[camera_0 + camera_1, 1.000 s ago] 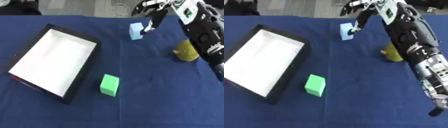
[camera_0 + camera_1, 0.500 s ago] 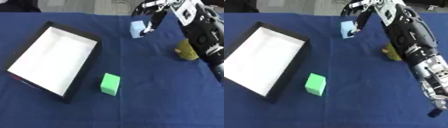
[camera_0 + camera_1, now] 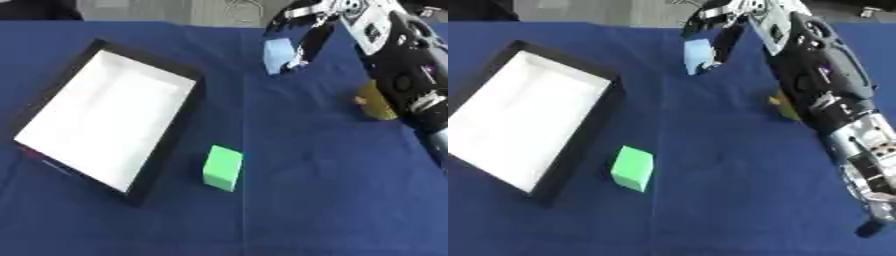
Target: Pick up objects on the table and place them in the box.
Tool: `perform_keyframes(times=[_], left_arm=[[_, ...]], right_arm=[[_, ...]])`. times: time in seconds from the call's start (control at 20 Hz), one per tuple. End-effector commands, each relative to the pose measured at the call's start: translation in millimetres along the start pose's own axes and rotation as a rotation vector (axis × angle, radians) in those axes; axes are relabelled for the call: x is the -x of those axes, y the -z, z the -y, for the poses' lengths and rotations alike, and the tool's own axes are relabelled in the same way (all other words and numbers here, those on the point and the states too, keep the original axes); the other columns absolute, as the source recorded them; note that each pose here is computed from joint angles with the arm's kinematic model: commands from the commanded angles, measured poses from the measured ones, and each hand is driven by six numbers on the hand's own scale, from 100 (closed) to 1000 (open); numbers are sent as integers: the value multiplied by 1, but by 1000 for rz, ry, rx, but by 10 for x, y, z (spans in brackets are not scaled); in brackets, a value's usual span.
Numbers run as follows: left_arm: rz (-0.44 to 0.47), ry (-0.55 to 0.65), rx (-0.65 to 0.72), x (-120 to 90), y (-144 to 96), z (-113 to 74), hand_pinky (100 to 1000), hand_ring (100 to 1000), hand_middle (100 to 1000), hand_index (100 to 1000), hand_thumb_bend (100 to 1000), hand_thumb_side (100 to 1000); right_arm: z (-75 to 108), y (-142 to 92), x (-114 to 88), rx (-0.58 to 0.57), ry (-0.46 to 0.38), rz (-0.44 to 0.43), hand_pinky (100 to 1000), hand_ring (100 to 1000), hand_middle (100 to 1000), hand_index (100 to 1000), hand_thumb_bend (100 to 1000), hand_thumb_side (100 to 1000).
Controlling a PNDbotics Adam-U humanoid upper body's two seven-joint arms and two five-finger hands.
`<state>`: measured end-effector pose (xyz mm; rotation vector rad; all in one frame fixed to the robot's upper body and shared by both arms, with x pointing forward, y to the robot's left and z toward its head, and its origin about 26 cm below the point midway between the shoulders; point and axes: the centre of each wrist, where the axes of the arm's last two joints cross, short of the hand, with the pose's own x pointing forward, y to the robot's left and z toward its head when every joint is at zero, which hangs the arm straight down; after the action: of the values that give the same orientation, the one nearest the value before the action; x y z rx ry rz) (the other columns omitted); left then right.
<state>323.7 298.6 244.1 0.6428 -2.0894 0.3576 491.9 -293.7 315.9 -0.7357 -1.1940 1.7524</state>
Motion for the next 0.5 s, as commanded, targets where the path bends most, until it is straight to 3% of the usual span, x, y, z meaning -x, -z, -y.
perform_keyframes(times=[0.05, 0.5], left_arm=[[38, -7, -11, -101, 46, -43, 652, 788, 871, 896, 632, 615], [39, -5, -9, -104, 44, -43, 652, 789, 871, 892, 627, 618]], right_arm=[[105, -92, 40, 46, -4, -24, 934, 920, 854, 889, 474, 269], [103, -105, 63, 104, 17, -48, 921, 898, 793, 869, 417, 249]])
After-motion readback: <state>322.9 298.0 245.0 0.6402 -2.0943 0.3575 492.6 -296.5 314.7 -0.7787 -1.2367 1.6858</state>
